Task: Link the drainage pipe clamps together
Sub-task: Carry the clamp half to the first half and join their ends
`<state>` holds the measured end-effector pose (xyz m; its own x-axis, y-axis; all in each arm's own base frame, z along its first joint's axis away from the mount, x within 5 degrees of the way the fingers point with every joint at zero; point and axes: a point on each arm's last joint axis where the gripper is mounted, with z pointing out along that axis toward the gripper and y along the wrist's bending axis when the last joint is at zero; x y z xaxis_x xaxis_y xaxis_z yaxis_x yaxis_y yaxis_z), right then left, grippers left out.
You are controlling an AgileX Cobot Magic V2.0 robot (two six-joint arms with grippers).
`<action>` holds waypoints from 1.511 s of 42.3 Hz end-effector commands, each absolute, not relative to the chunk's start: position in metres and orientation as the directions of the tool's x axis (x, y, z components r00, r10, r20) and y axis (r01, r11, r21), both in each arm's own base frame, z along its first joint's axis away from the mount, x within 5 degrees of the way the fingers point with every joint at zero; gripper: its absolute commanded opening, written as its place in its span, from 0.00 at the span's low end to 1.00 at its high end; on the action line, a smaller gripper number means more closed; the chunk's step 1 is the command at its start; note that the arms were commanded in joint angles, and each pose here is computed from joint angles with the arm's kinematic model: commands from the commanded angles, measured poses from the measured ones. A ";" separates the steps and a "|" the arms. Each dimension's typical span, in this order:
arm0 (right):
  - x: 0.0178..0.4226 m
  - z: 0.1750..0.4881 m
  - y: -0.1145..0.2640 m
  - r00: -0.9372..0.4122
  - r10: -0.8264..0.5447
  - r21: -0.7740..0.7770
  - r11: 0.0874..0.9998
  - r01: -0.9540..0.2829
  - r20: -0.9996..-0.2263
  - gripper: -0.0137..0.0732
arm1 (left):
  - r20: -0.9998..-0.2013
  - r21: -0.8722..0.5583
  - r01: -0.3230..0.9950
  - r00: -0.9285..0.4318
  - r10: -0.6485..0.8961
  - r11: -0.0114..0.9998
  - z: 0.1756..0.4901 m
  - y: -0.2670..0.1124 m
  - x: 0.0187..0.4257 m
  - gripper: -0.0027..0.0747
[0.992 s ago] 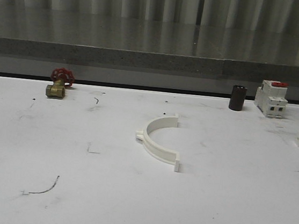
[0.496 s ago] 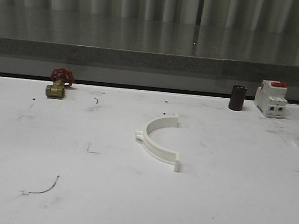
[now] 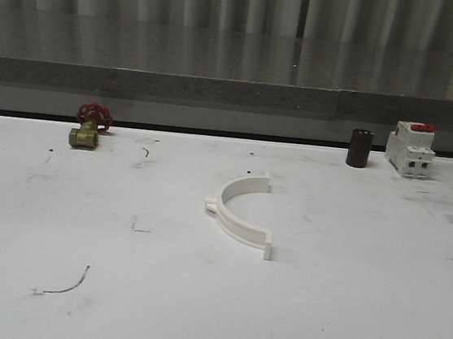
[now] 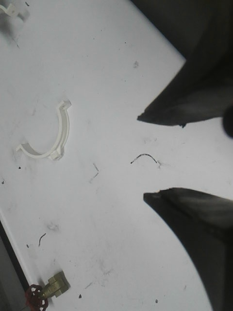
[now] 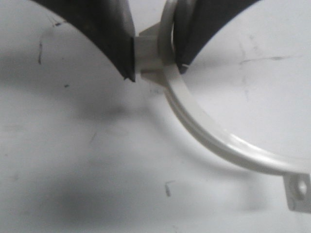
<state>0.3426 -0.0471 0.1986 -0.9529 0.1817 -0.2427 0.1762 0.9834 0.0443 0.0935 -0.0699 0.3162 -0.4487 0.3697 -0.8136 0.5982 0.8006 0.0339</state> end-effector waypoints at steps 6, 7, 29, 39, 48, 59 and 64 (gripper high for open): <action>0.315 0.279 -0.036 -0.893 0.229 0.094 0.973 0.209 -0.388 0.40 | -0.865 0.028 0.600 -0.387 0.321 0.799 0.330 -0.072 0.096 0.43; 0.311 0.284 -0.033 -0.893 0.222 0.094 0.975 0.201 -0.391 0.40 | -0.865 0.028 0.600 -0.387 0.321 0.799 0.330 -0.072 0.096 0.43; 0.298 0.301 0.045 -0.903 0.112 0.135 0.989 0.060 -0.414 0.40 | -0.865 0.028 0.600 -0.387 0.321 0.799 0.330 -0.072 0.096 0.43; 0.330 0.285 0.083 -0.915 0.131 0.142 0.986 0.082 -0.382 0.40 | -0.865 0.028 0.600 -0.387 0.321 0.799 0.330 -0.072 0.096 0.43; 0.352 0.262 0.112 -0.926 0.160 0.144 0.983 0.116 -0.342 0.40 | -0.865 0.028 0.600 -0.387 0.321 0.799 0.330 -0.072 0.096 0.43; 0.371 0.232 0.136 -0.938 0.164 0.143 0.982 0.124 -0.307 0.41 | -0.865 0.028 0.600 -0.387 0.321 0.799 0.330 -0.072 0.096 0.43; 0.377 0.221 0.139 -0.938 0.189 0.145 0.978 0.152 -0.289 0.41 | -0.865 0.028 0.600 -0.387 0.321 0.799 0.330 -0.072 0.096 0.43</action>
